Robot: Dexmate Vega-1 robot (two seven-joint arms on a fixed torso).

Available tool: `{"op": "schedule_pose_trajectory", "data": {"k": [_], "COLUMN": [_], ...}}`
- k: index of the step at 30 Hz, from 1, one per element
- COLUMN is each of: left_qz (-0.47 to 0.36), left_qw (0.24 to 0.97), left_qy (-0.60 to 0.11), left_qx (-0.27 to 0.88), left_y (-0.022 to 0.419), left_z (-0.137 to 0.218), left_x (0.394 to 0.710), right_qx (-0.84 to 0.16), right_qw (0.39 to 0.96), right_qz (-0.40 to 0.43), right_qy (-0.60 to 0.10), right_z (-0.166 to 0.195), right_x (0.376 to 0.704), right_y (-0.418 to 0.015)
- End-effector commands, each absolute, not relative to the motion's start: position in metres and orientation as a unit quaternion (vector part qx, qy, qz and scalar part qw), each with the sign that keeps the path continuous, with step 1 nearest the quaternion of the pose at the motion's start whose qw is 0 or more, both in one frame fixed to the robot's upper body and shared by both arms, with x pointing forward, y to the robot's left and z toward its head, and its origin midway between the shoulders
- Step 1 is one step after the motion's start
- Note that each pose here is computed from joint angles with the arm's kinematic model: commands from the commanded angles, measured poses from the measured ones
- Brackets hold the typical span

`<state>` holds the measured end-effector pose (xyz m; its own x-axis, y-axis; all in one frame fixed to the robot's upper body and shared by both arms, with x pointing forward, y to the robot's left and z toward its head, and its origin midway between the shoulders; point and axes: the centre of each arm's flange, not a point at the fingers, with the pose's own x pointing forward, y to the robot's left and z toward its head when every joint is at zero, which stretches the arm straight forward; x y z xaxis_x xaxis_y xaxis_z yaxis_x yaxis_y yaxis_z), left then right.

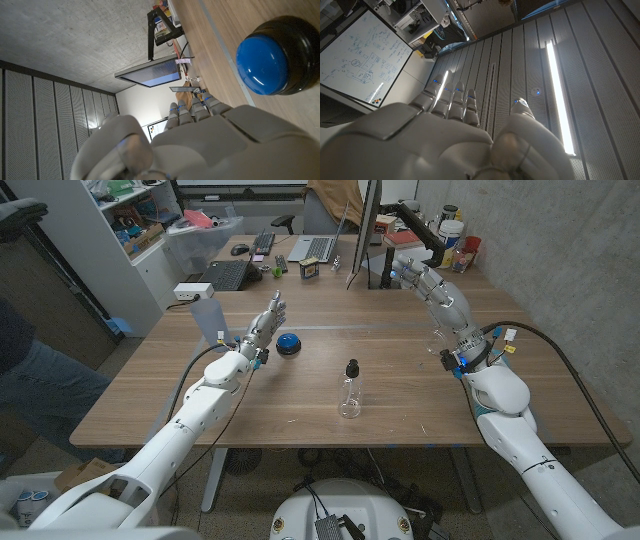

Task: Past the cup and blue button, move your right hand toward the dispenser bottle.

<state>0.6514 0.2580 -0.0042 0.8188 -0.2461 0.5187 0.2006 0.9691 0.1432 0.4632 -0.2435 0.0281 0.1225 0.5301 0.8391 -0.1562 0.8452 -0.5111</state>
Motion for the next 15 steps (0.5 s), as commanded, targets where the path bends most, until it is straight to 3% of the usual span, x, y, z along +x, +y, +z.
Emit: {"op": "schedule_pose_trajectory", "data": {"k": [1, 15], "left_qz": [-0.118, -0.12], "left_qw": [0.952, 0.952], "left_qy": [-0.278, -0.275], "left_qx": [0.044, 0.056], "left_y": [0.2539, 0.2514], "left_z": [-0.0042, -0.0023], "left_x": [0.6506, 0.6499], "right_qx": [-0.168, -0.184], "right_qw": [0.718, 0.702], "right_qz": [0.237, 0.239], "right_qy": [-0.632, -0.645], "right_z": [0.0298, 0.0286], "right_x": [0.4526, 0.4447], "right_y": [-0.2424, -0.2385]}}
